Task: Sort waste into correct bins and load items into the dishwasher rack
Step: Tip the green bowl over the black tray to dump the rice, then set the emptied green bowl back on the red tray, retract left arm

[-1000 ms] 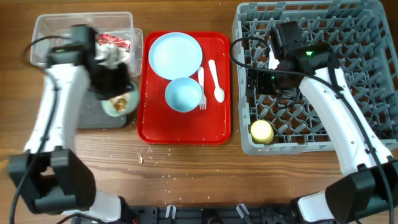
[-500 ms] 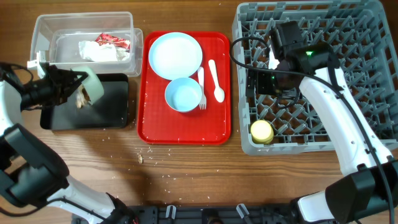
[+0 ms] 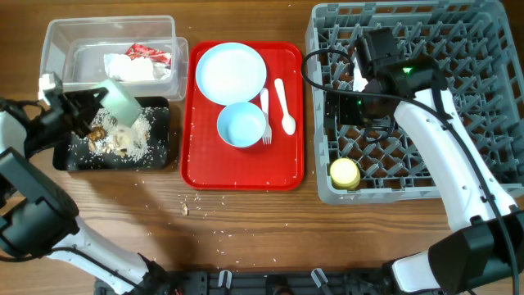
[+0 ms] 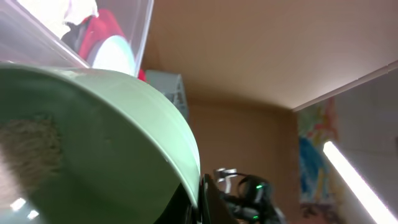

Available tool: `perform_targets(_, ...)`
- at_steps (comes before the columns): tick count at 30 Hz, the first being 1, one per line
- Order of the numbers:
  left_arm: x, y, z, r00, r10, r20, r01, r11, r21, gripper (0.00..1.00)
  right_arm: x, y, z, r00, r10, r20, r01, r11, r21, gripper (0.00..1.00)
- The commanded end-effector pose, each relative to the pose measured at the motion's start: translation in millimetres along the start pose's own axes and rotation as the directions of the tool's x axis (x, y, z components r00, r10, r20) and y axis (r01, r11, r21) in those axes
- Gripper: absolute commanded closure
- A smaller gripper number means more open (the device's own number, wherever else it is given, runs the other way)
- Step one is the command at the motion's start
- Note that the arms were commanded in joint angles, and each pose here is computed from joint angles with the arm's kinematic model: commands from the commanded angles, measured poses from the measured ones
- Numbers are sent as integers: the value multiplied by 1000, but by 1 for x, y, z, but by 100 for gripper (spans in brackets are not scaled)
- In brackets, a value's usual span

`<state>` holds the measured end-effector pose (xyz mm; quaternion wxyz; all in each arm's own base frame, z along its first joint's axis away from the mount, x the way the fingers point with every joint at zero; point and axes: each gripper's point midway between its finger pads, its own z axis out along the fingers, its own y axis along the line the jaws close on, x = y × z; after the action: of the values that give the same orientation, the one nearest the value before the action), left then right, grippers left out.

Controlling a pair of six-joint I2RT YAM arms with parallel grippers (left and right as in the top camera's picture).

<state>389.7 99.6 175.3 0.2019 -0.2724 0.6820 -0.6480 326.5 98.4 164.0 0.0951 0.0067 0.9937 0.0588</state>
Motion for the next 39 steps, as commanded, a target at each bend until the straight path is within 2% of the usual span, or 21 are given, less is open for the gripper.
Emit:
perform_targets(1,-6,-12,-20,996,-79,49,75,993,92,96,-4,4,-1,1000,-24,9,24,1000,-9,0)
perform_targets(5,0,-13,-30,973,-223,62,216,971,107,96,-5,4,-1,1000,-24,10,24,1000,-9,1)
perform_targets(7,-2,-13,-32,973,-220,69,212,971,109,96,-5,4,-1,1000,-24,12,25,1000,-10,1)
perform_targets(9,-10,-12,-39,985,-143,92,133,985,106,96,-5,4,-1,1000,-24,11,24,1000,-11,0)
perform_targets(12,-12,-11,-46,968,-229,100,217,969,119,96,-5,4,-1,999,-38,10,39,999,-14,1)
perform_targets(14,-12,-11,-47,969,-224,105,211,970,119,96,-4,6,-1,999,-49,9,49,999,-20,0)
perform_targets(16,3,-17,-38,952,-296,77,286,951,119,96,-4,5,-1,999,-49,7,50,999,-20,1)
perform_targets(18,21,-23,-24,981,-190,46,186,980,68,96,-5,6,-1,999,-51,11,51,998,-20,0)
perform_targets(20,32,-13,-13,982,-187,3,187,982,-19,96,-6,6,-1,999,-51,15,51,998,-21,0)
perform_targets(23,50,-16,0,974,-222,-50,219,974,-54,96,-6,6,-1,996,-91,15,91,996,-21,0)
perform_targets(27,104,-30,31,971,-55,-234,21,989,-148,96,-6,6,-1,995,-99,19,100,995,-22,0)
perform_targets(29,135,-33,49,935,14,-354,-92,975,-204,96,-7,6,-1,995,-99,21,100,995,-22,1)
perform_targets(31,171,-31,72,861,100,-499,-243,942,-231,96,-7,6,-1,995,-100,21,100,995,-22,0)
perform_targets(33,195,-8,89,797,56,-602,-330,874,-356,96,-7,6,-1,995,-99,22,100,995,-22,0)
perform_targets(34,201,18,94,786,-21,-618,-379,773,-508,96,-7,7,-1,995,-99,23,100,995,-23,0)
perform_targets(35,200,45,95,797,-73,-599,-438,614,-657,96,-7,6,-1,995,-99,22,99,995,-22,0)
perform_targets(37,201,67,98,814,-70,-576,-511,386,-768,96,-7,6,-1,995,-99,22,99,995,-22,0)
perform_targets(39,211,80,106,813,-36,-581,-562,215,-799,96,-7,6,-1,995,-99,22,99,995,-22,0)
